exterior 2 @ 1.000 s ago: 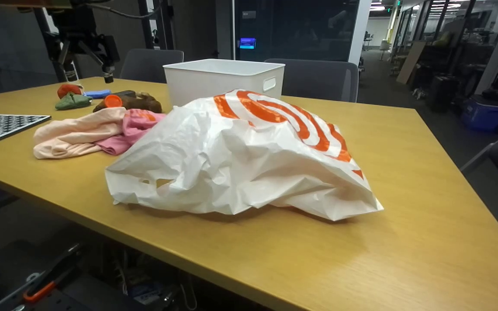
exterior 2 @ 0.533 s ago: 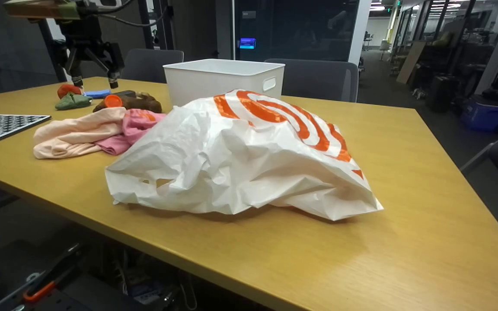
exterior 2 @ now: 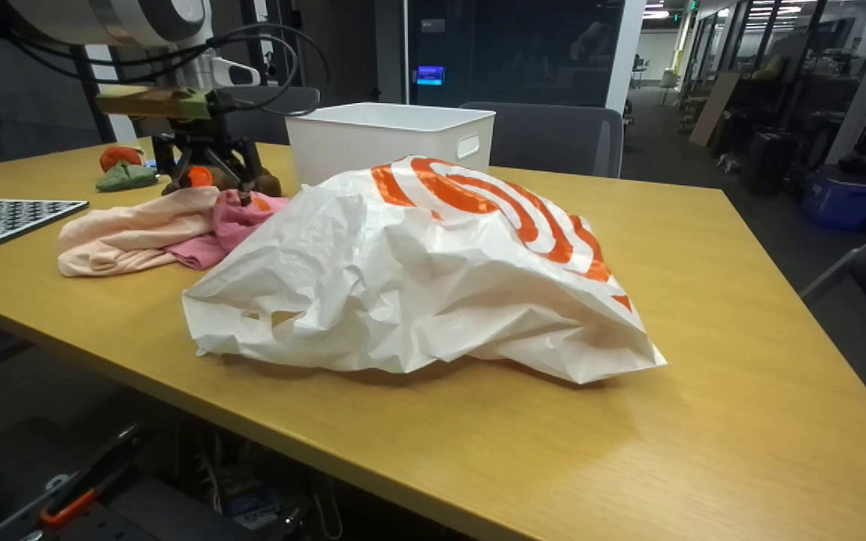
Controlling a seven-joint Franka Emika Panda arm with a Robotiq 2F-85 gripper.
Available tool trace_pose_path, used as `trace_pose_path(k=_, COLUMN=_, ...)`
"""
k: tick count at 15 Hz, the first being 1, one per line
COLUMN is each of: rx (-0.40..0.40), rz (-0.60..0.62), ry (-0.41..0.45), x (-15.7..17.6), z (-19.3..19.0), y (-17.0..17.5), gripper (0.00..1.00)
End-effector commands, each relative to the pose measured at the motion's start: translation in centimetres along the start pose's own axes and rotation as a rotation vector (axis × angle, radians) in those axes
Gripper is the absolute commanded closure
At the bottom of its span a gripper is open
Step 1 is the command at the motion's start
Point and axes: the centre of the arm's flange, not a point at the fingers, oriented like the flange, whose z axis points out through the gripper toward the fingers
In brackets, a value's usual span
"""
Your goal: Put the two shirts in the white basket and then put the yellow container and toy moose in the plastic bag
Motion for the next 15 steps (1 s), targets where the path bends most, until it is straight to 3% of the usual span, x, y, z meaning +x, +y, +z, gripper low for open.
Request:
trace_pose_path(k=1, rx=0.064, rz=-0.031, ry=-0.038, x=1.8, z=3.8, y=1.3, gripper=0.00)
trace_pose_path(k=4, rx=0.125, rz=-0.035, ry=-0.061, x=2.3, z=5.4, y=1.3, gripper=0.00)
trace_pose_path(k=5, rx=0.141, rz=-0.028, ry=-0.060, x=2.4, z=5.4, y=1.3, gripper=0.25)
trace_pose_path(k=6, rx=0.143, rz=-0.025, ry=-0.058, x=2.5, z=5.3, y=1.3, gripper=0.25)
trace_pose_path(k=15, rx=0.196, rz=0.029, ry=-0.082, x=1.8, z=5.2, y=0.6, gripper=0.94)
